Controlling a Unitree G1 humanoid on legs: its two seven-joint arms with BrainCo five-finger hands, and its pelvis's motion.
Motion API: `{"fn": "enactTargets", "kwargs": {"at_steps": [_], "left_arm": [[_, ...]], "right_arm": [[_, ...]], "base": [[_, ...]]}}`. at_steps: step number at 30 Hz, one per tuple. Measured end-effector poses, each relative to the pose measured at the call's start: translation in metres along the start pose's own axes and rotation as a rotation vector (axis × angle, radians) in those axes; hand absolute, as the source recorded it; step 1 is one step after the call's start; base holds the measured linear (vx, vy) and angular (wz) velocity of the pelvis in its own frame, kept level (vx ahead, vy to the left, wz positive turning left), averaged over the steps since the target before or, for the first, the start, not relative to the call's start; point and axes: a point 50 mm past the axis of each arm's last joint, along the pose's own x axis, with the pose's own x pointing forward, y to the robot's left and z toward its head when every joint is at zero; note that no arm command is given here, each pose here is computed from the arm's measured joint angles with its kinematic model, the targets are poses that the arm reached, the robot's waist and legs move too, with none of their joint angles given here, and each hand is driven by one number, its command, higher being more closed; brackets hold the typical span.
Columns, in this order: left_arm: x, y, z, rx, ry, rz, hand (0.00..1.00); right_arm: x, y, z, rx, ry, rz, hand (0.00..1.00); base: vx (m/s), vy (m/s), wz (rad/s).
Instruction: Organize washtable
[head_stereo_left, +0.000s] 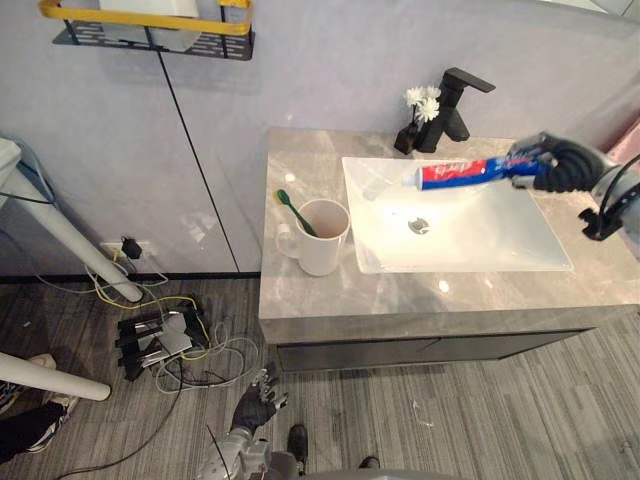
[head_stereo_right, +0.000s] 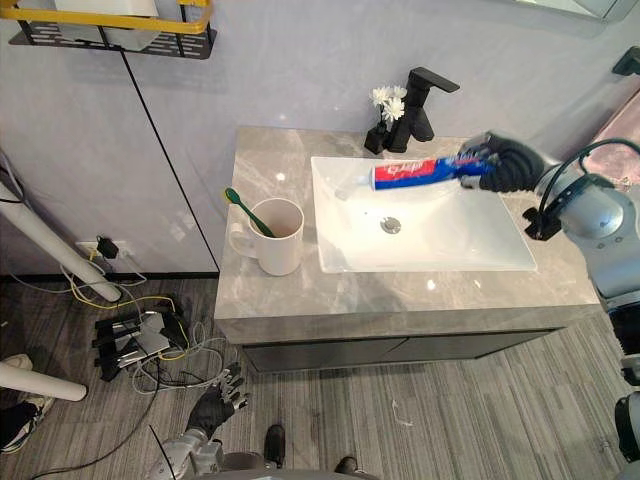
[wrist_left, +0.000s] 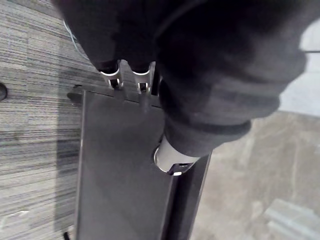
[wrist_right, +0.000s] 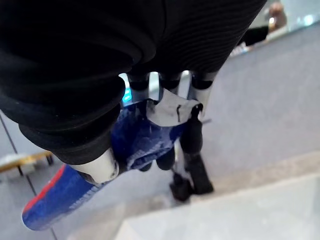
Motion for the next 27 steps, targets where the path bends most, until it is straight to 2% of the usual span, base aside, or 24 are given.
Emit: {"fn": "enactTargets", "kwargs": {"at_steps": [1,3,6,7,9,12,15,18,20,22,24,27], "left_arm": [[0.000,0.003,0.001,-0.028,-0.010,0.021,0.00],[-0.001,0.025,0.013,-0.150,-0.082,0.164,0.00],[-0.011,0.062,0.048,-0.214,-0.253,0.360,0.00],[-0.018,0.080,0.072,-0.218,-0.365,0.440,0.00],[-0.027,0.095,0.106,-0.186,-0.507,0.504,0.00],[-0.038,0.101,0.154,-0.121,-0.700,0.519,0.00],[-0.049,0.095,0.194,-0.051,-0.867,0.480,0.00],[-0.056,0.085,0.212,-0.033,-0.950,0.412,0.00],[-0.054,0.067,0.220,-0.051,-0.986,0.290,0.00],[-0.046,0.036,0.225,-0.082,-0.996,0.092,0.00],[-0.043,0.016,0.229,-0.090,-1.000,-0.032,0.00],[-0.044,-0.024,0.241,-0.104,-1.029,-0.295,0.00]], "right_arm": [[0.000,-0.005,0.002,0.013,-0.013,-0.042,1.00],[-0.003,-0.021,0.015,0.069,-0.087,-0.211,1.00],[-0.004,-0.029,0.036,0.136,-0.204,-0.344,1.00],[-0.004,-0.026,0.047,0.171,-0.262,-0.384,1.00],[-0.001,-0.016,0.058,0.238,-0.323,-0.403,1.00],[0.000,0.002,0.069,0.314,-0.376,-0.399,1.00],[0.000,0.021,0.077,0.397,-0.412,-0.386,1.00],[0.002,0.041,0.086,0.472,-0.448,-0.330,1.00],[0.004,0.059,0.090,0.537,-0.455,-0.285,1.00],[0.006,0.077,0.094,0.603,-0.457,-0.234,1.00],[0.006,0.088,0.097,0.639,-0.456,-0.211,1.00],[0.005,0.104,0.101,0.700,-0.449,-0.181,1.00]], "base": [[0.01,-0.018,0.10],[0.02,-0.025,0.15],[0.03,-0.036,0.19],[0.03,-0.036,0.30],[0.00,-0.025,0.24],[0.01,-0.009,0.18],[0.00,0.005,0.27],[0.00,0.014,0.26],[-0.02,0.011,0.19],[-0.02,0.005,0.21],[-0.02,0.008,0.11],[-0.03,-0.010,0.12]]}}
